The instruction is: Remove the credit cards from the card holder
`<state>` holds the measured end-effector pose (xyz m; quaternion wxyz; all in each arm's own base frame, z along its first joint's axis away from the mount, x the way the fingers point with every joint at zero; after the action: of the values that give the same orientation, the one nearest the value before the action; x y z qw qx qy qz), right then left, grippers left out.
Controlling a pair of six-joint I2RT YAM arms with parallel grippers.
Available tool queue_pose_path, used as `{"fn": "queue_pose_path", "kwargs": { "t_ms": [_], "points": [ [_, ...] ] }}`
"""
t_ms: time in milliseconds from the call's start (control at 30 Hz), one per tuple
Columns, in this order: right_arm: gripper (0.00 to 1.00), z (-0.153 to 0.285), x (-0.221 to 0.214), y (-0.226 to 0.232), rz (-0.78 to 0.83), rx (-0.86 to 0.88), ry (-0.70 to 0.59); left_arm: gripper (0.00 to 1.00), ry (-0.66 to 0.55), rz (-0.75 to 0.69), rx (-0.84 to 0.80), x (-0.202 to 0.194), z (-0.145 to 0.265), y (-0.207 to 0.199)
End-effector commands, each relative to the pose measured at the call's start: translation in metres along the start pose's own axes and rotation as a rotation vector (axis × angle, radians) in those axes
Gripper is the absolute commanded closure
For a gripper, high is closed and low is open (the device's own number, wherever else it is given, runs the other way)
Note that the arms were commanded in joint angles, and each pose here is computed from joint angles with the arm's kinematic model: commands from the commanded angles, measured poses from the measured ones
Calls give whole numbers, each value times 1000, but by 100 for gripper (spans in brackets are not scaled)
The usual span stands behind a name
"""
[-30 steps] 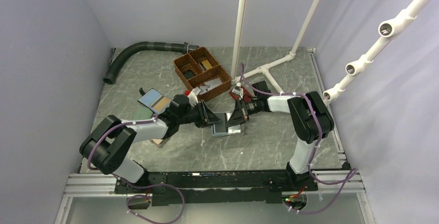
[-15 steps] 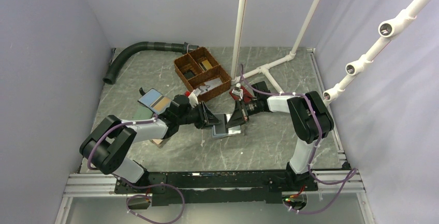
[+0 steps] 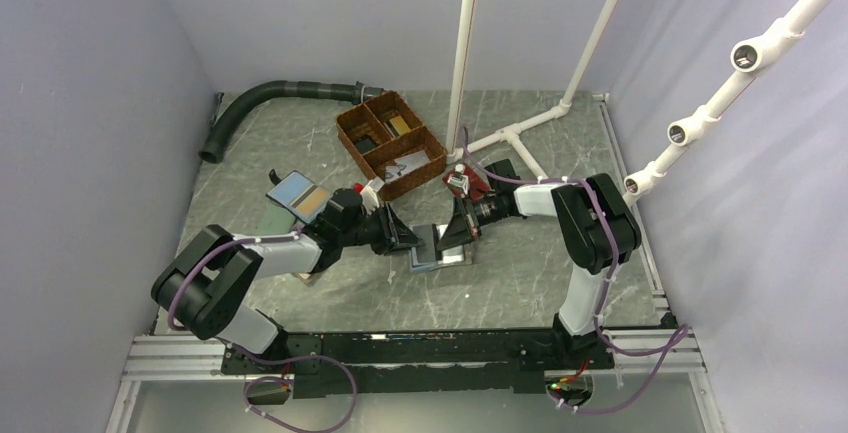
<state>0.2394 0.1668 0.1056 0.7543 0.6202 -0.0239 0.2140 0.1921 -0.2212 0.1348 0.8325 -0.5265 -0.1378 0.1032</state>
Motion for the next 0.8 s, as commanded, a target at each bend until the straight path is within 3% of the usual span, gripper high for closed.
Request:
{"fn": "queue_pose_path", "kwargs": {
  "t_ms": [0, 267, 533, 767],
  "points": [
    [100, 1, 9, -1, 63, 2, -7, 69, -4, -21, -47, -1, 7, -6],
    [100, 2, 8, -7, 52, 0, -2, 73, -7, -1, -57, -2, 10, 1],
    [100, 2, 9, -7, 58, -6, -2, 99, 5, 4, -92, 0, 8, 1],
    [100, 3, 8, -11, 59, -39, 2, 100, 8, 11, -113, -1, 9, 5]
  ]
}}
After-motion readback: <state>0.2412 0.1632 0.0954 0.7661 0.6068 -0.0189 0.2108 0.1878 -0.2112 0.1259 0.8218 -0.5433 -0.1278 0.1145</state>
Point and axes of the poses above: each gripper's point midway between its finger pads, its own z axis back along the fingers, its own y axis along the line the jaws close on, x = y × z, the point moved 10 cm from there along z, back along the fingers, and after that the axes turned 5 degrees about z, right-handed, at the moved point
